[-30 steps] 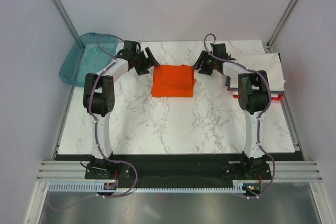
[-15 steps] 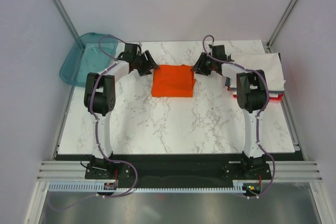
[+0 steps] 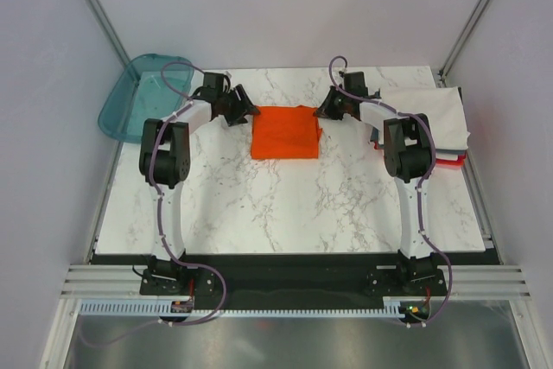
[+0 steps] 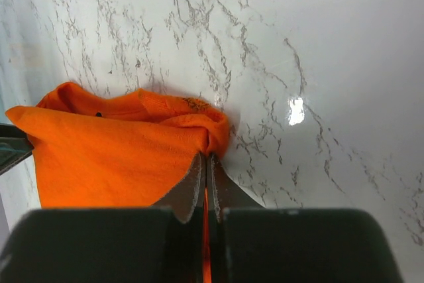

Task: Fold and stack the t-shirts
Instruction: Neatly place the folded tshirt to the corner

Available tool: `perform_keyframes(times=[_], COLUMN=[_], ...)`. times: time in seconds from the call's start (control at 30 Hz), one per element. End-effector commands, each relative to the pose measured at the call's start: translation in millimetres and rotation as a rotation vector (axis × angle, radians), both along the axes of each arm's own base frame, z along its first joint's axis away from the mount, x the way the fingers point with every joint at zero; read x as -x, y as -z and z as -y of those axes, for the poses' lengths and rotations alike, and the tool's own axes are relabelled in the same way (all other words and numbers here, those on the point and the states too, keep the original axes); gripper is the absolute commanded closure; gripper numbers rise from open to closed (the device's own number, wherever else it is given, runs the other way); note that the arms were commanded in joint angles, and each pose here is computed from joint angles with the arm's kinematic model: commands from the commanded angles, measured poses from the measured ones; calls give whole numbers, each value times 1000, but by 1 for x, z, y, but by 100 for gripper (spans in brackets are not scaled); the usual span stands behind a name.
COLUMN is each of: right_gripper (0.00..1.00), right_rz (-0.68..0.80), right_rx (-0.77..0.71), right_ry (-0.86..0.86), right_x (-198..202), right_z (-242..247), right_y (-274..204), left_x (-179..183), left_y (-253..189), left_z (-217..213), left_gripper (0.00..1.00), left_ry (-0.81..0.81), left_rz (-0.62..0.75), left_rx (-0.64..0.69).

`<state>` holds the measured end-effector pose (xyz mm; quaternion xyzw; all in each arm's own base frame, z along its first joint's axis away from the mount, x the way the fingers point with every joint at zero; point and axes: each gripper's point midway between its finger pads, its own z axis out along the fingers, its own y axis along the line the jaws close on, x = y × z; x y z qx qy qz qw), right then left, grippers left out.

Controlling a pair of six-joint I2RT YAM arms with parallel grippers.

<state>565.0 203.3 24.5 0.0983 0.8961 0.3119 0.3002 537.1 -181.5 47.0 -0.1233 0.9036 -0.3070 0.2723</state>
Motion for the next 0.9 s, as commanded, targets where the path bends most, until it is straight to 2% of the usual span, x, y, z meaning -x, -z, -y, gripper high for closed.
perform_keyframes(times=[0.0,0.13,0.2,0.53,0.6,0.63,0.67,0.73,0.87], right_gripper=[100,100,100,100,100,100,100,100,100], right_rz=[-38,-37,-38,-36,-26,-15,-10,6,64], right_rx=[66,61,62,28,23,18,14,4,-5], right_ry=[15,9,7,-8,-8,-11,-14,-23,-27], right_x=[1,0,0,-3,-6,-8,-10,-13,-14], right_z=[7,6,5,-2,-4,-7,-9,-14,-15], right_y=[22,23,24,20,15,10,7,-8,-47], left_x=[-13,-19,-21,-27,-28,-28,-29,-31,-31], left_y=[0,6,9,24,26,25,21,15,-21], left_z=[2,5,5,18,20,24,26,29,24], left_gripper=[35,40,49,60,67,74,87,98,98], left_ry=[40,38,28,-14,-24,-22,-24,-28,-57], left_rz=[50,42,30,-21,-27,-22,-10,12,100], left_rx=[-2,13,17,51,51,51,50,39,27])
